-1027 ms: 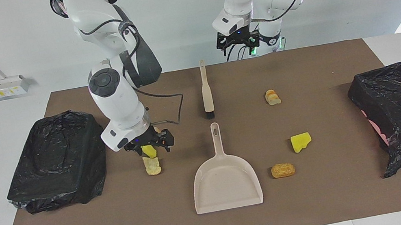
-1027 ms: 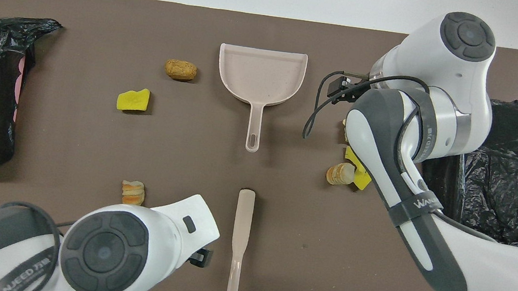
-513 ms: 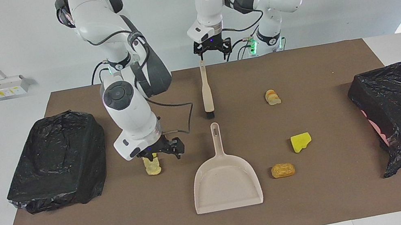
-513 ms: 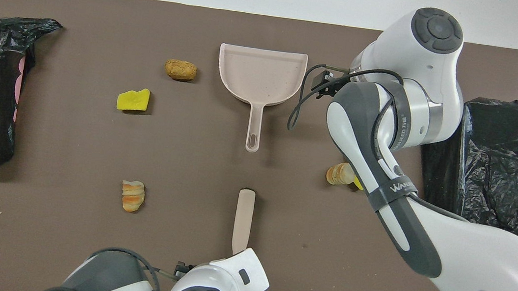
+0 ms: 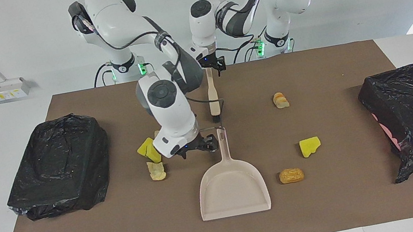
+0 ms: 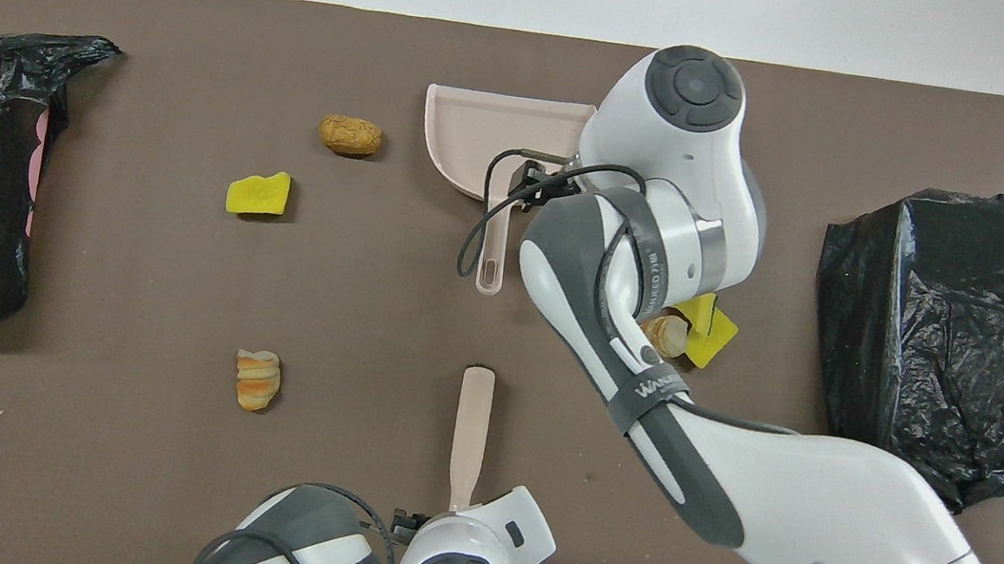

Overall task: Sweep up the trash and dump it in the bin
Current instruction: 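Grasp the dustpan handle with the right gripper while the left gripper grasps the brush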

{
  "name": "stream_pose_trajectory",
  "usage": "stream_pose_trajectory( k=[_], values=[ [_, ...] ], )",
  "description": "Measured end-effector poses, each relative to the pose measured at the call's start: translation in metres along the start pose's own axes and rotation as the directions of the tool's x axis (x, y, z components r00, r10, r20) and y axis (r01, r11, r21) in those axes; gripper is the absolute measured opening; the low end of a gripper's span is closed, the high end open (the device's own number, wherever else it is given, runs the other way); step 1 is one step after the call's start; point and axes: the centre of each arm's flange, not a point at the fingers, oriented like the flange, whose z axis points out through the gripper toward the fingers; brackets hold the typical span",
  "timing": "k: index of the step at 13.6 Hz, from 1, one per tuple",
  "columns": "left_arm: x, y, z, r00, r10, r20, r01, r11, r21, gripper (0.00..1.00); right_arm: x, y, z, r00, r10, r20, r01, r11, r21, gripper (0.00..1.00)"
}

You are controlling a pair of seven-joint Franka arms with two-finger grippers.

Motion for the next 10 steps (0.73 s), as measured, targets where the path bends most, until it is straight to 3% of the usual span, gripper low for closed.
stream_pose_trajectory(
  k=[2, 4, 5, 6, 8, 10],
  values=[
    [-0.002, 0.001, 0.001, 1.0, 0.002, 0.002, -0.002, 1.0, 0.001, 0.99, -0.014, -0.022, 0.009, 1.0, -0.017, 0.007, 0.017, 1.0, -0.003, 1.0],
    [-0.005, 0.003, 0.002, 1.0, -0.003, 0.014, 0.003, 1.0, 0.004, 0.84, -0.025, -0.04, 0.014, 1.0, -0.031, 0.0, 0.031, 1.0, 0.003, 1.0],
    [-0.007, 0.003, 0.003, 1.0, -0.011, 0.026, 0.011, 1.0, 0.001, 0.84, -0.027, -0.044, 0.016, 0.999, -0.037, -0.001, 0.037, 0.999, 0.004, 1.0],
    [-0.008, 0.003, 0.003, 0.999, -0.017, 0.036, 0.017, 1.0, 0.0, 0.72, -0.029, -0.048, 0.019, 0.999, -0.043, 0.0, 0.043, 0.999, 0.004, 1.0],
    [-0.009, 0.001, 0.005, 0.998, -0.031, 0.051, 0.031, 1.0, 0.008, 0.66, -0.033, -0.053, 0.029, 0.998, -0.061, -0.001, 0.061, 0.998, -0.015, 1.0],
    [-0.011, 0.0, 0.006, 0.997, -0.053, 0.063, 0.052, 0.998, 0.019, 0.41, -0.035, -0.056, 0.039, 0.995, -0.099, -0.008, 0.099, 0.994, -0.046, 0.98]
  ],
)
